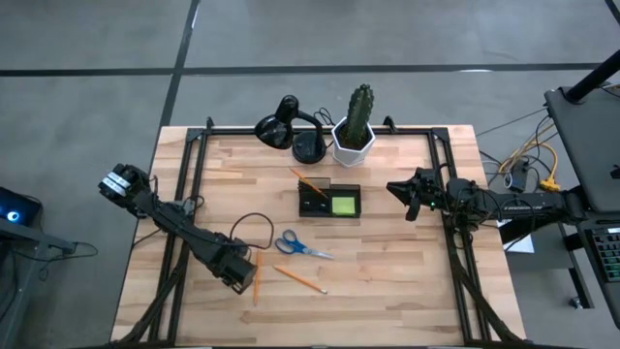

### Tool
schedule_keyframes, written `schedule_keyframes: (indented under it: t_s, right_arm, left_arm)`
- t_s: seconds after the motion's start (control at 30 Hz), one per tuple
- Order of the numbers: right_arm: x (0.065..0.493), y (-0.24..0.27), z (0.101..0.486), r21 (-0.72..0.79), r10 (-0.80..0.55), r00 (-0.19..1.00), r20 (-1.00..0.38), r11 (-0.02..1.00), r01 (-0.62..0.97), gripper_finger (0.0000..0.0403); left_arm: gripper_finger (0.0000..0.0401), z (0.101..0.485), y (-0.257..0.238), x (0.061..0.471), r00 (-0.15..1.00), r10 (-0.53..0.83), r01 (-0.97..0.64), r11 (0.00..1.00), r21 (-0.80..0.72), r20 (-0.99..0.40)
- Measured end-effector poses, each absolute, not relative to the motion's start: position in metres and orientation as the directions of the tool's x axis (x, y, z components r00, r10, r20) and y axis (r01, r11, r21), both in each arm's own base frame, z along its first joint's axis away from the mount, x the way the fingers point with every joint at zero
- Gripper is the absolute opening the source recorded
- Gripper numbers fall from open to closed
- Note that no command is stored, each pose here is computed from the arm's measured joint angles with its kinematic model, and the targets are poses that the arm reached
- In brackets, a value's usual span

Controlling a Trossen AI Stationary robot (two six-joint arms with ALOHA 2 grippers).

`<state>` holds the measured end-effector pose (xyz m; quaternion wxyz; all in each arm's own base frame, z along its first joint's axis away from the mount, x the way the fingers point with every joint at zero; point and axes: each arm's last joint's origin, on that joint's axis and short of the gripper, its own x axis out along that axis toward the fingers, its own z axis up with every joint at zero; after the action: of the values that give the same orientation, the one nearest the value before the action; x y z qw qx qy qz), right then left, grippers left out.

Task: Pick and place office supplies into organizer
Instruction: Put the clip into the mesh desk organizer

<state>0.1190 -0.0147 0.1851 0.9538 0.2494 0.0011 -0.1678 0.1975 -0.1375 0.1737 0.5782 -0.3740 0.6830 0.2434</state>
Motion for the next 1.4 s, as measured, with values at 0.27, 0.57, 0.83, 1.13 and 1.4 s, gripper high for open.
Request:
schedule_keyframes:
  t_s: [0.27, 0.57, 0.83, 1.13, 1.4]
  right_arm:
    - [0.119, -0.015, 0.185, 0.475, -0.319, 0.944, -0.086, 0.819, 0.32, 0.0043]
    - [0.119, -0.015, 0.185, 0.475, -0.32, 0.944, -0.086, 0.819, 0.321, 0.0043]
    - [0.119, -0.015, 0.185, 0.475, -0.319, 0.944, -0.086, 0.819, 0.321, 0.0043]
    - [0.119, -0.015, 0.185, 0.476, -0.319, 0.944, -0.086, 0.819, 0.321, 0.0043]
    - [0.119, -0.015, 0.185, 0.479, -0.319, 0.944, -0.086, 0.817, 0.32, 0.0043]
  left_arm:
    - [0.0006, 0.174, -0.137, 0.198, -0.05, -0.23, -0.761, 0.64, -0.112, -0.972]
    - [0.0002, 0.174, -0.138, 0.198, -0.053, -0.235, -0.743, 0.658, -0.119, -0.971]
    - [0.0001, 0.18, -0.137, 0.201, -0.028, -0.253, -0.698, 0.697, -0.163, -0.967]
    - [0.0, 0.193, -0.125, 0.208, 0.036, -0.274, -0.678, 0.7, -0.225, -0.961]
    - [0.0, 0.204, -0.111, 0.212, 0.125, -0.268, -0.643, 0.711, -0.283, -0.955]
